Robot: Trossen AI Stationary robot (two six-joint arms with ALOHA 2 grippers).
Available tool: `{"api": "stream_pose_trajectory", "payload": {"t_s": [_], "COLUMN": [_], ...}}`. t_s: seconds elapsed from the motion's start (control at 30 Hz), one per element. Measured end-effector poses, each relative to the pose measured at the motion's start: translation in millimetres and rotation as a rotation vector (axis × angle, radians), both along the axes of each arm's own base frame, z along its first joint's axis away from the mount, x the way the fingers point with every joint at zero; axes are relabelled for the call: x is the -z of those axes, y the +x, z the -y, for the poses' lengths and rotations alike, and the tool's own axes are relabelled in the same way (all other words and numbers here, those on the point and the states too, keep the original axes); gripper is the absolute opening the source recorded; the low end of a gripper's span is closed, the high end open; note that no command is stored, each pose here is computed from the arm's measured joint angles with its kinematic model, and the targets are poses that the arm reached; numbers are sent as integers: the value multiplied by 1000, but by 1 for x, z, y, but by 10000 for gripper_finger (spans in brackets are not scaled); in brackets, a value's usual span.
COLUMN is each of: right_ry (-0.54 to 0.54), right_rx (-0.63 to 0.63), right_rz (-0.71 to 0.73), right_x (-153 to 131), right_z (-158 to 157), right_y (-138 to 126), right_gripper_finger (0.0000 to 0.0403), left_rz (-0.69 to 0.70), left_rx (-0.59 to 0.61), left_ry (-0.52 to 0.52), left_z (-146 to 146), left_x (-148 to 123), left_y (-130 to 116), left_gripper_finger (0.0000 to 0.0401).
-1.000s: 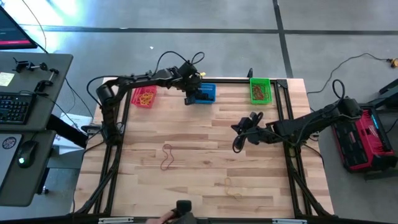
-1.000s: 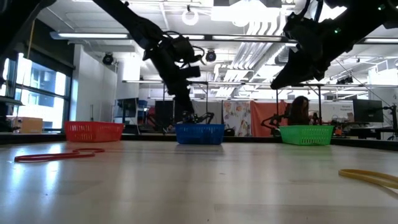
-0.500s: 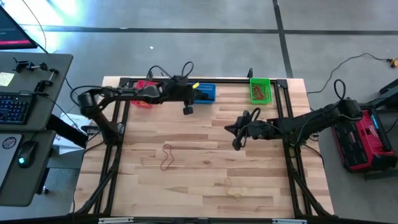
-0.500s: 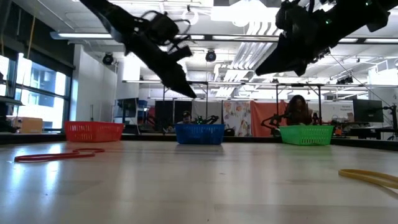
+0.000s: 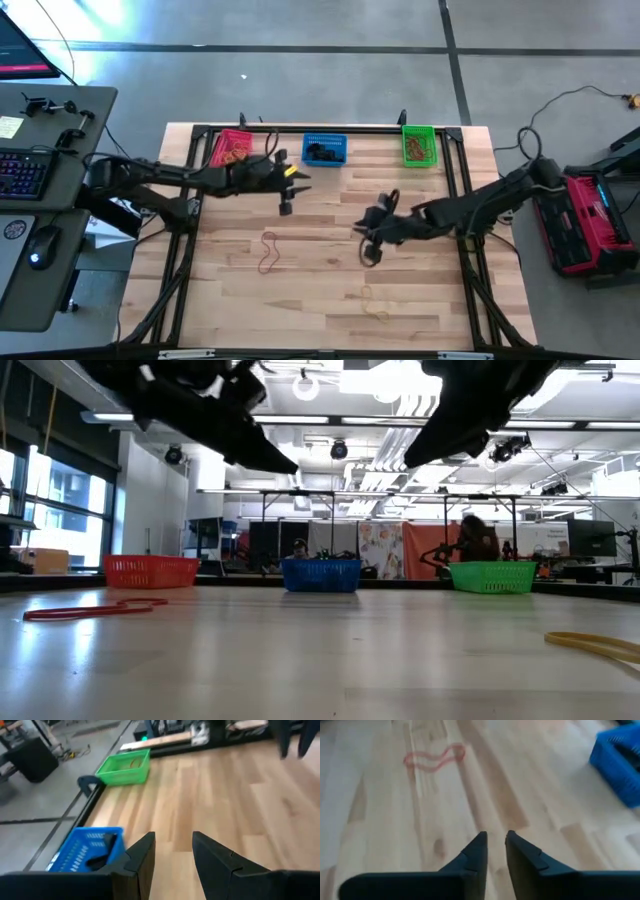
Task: Sort rubber bands into baskets
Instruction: Put the yellow rubber band into the red bin
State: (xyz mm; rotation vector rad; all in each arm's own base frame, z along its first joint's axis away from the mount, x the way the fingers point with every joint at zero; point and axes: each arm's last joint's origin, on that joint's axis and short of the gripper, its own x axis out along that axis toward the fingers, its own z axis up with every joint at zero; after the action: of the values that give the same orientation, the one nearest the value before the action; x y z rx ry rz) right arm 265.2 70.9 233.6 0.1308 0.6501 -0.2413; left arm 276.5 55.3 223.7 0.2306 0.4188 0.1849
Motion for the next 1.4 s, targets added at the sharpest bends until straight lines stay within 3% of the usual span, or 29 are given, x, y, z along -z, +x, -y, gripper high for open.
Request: {"api": "stream_pose_trajectory", "payload": {"t_s": [0.33,0.5,0.63,0.83,1.1,1.4], "right_ry": [97,187,240,218,211,166], "right_rx": [10,35,21,1,-9,-28], "right_rz": [-315,-467,-538,-623,-678,-744], "right_x": [5,24,41,60,70,88], "right_z": [-55,-84,-112,-148,-184,-196], "right_y": [20,25,30,33,40,47], "right_gripper_finger": [109,121,129,149,172,172], "left_rz": [68,72,121,213,211,208], "left_rx": [76,114,149,172,172,192], "left_ry": [7,13,-38,-93,-111,-113], "left_z": [57,80,97,114,123,128], "left_x": [4,4,5,26,33,33], "left_y": [-11,-13,-15,-24,-29,-30], "left_gripper_finger": [121,121,119,101,81,80]}}
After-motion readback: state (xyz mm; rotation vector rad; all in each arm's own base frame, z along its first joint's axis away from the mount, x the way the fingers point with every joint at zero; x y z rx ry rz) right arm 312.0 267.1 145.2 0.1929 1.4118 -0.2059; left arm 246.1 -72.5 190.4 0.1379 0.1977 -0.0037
